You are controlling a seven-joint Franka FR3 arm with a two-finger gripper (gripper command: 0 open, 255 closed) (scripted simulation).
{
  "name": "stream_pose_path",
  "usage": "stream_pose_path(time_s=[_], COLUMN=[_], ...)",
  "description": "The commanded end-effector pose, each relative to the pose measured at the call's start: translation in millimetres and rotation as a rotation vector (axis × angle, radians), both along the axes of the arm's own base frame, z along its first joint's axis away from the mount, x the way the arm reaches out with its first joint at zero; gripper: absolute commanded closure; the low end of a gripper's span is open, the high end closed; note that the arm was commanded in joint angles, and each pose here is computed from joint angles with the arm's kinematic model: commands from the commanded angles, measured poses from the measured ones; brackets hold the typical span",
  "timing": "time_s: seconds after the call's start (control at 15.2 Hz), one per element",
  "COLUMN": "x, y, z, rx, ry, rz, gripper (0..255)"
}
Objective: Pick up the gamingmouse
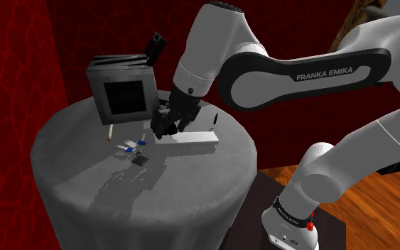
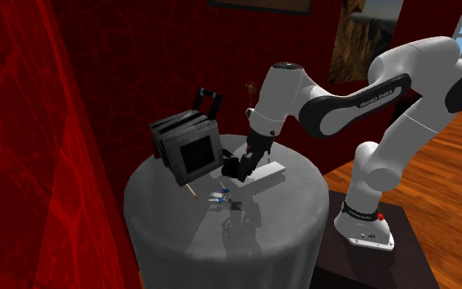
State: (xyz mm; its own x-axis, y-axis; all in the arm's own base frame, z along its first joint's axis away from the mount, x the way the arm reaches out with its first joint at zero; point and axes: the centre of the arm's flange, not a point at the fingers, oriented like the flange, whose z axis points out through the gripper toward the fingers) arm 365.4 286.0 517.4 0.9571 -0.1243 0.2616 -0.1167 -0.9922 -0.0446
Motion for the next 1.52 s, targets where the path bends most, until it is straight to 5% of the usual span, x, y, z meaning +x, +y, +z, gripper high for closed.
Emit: stream_pose_path(time_s=[0.0,0.33,1.45], x=[0,0,0], y=[0,-1,-1], z=[0,-1,79], rx=[0.0,0.0,0.0], ry=[0.0,0.0,0.0], rz=[0.0,0.0,0.0], gripper=[255,255,255])
